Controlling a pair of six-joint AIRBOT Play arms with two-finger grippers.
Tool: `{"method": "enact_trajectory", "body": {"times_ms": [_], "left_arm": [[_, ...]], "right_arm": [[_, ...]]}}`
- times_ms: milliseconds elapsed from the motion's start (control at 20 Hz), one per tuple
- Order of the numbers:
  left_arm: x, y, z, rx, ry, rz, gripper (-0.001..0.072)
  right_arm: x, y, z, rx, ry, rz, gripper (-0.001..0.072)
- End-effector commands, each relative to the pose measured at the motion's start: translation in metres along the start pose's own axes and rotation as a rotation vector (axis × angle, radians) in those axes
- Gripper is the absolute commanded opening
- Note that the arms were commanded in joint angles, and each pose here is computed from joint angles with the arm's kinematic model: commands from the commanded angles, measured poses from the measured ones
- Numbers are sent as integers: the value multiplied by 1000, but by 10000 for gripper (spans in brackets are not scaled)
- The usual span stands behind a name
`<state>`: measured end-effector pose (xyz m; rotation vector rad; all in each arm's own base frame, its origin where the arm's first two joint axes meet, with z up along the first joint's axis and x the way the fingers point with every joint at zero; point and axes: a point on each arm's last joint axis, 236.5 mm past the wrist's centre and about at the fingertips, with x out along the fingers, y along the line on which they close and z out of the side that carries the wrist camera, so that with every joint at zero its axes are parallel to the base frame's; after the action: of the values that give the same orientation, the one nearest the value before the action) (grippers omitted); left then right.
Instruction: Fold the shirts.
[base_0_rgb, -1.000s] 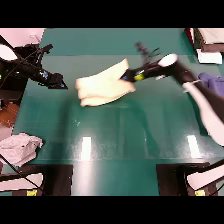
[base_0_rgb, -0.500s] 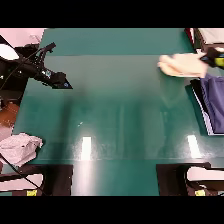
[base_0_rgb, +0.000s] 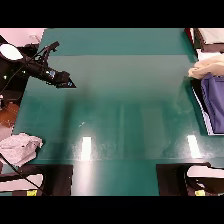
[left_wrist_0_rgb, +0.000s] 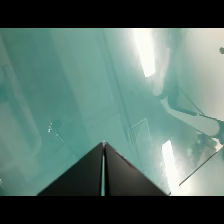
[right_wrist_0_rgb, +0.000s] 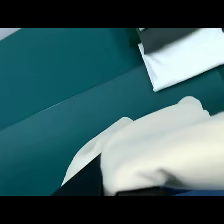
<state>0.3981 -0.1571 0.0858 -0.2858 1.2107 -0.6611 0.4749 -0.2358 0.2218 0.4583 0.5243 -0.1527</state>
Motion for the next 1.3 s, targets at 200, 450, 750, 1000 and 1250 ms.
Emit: {"method": "enact_trajectory", "body": {"times_ms": [200,450,750,1000,1250], "left_arm": [[0,-2,-5,0,22,-7,27],[0,-3,-10,7,41,-12,26],[0,-3,-10,25,44,-14,27],[0,-3,-10,33,44,-14,27],[0,-3,-10,33,42,-14,27]], "right_arm": [[-58,25,30,-76,0,17,10],[-85,-17,-7,-10,125,-128,11],[-115,-60,-79,151,264,-233,14],[-149,-82,-144,317,354,-290,336],[-187,-111,-195,421,393,-426,484]]}}
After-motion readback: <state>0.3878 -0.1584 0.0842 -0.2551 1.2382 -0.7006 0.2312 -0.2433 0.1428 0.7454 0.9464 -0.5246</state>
